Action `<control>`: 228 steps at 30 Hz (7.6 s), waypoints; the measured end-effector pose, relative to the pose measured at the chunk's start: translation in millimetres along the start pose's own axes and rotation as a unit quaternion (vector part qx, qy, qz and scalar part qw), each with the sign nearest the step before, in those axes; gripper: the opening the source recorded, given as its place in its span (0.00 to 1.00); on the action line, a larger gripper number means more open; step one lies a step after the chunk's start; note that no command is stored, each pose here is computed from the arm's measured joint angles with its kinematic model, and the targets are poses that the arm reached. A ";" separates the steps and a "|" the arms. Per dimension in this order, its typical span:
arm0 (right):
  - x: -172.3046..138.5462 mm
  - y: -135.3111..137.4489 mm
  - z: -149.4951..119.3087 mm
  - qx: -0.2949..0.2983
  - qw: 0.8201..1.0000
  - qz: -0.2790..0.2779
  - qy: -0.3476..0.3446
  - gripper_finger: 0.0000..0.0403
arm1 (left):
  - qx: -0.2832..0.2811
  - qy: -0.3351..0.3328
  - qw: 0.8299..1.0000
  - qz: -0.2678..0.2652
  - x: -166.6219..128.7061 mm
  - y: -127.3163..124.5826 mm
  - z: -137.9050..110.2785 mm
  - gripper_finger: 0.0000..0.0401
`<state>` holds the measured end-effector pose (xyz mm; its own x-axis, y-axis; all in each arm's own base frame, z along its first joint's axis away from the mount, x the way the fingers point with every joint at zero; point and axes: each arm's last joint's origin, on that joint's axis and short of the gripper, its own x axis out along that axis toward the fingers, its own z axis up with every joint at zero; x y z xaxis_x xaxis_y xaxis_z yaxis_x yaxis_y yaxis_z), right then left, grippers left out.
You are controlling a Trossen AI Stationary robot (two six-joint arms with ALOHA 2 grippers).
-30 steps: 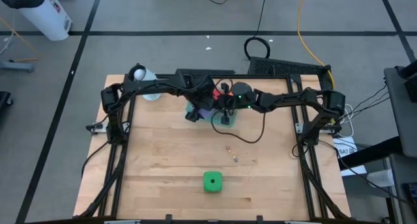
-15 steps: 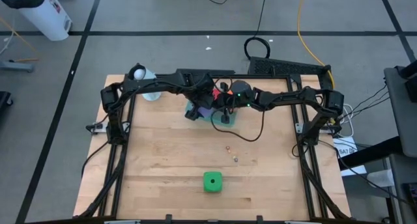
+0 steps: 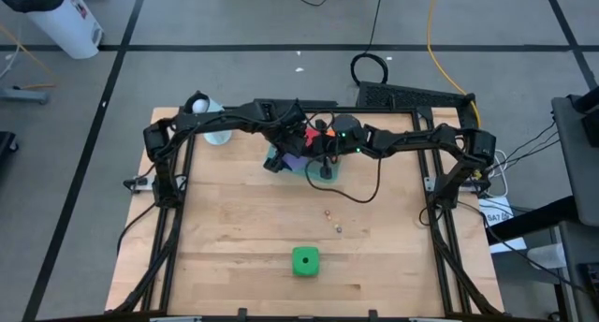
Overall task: Pick & Place Dice
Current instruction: Put the large purple die into the green bin
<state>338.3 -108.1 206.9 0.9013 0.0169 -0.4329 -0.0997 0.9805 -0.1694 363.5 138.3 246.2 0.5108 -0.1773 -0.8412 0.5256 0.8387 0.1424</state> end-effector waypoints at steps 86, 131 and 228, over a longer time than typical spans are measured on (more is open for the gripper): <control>-5.2 0.5 18.2 -0.172 0.981 -0.087 -0.021 0.00 | -0.078 -0.185 0.979 -0.038 -41.6 24.8 -17.5 0.98; 9.2 26.6 -4.1 -0.098 0.984 -0.105 0.105 0.00 | -0.203 -0.026 0.979 -0.002 -10.4 23.9 -30.0 0.99; -20.4 22.3 8.1 0.004 0.998 0.006 0.068 0.00 | -0.179 0.045 0.983 0.015 0.9 11.6 -38.2 0.99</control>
<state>321.0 -85.0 219.1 0.8341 0.0025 -0.5517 -0.1065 0.9819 -0.1566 344.1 167.5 227.1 0.4518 -0.1180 -0.8843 0.2311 0.9729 -0.0118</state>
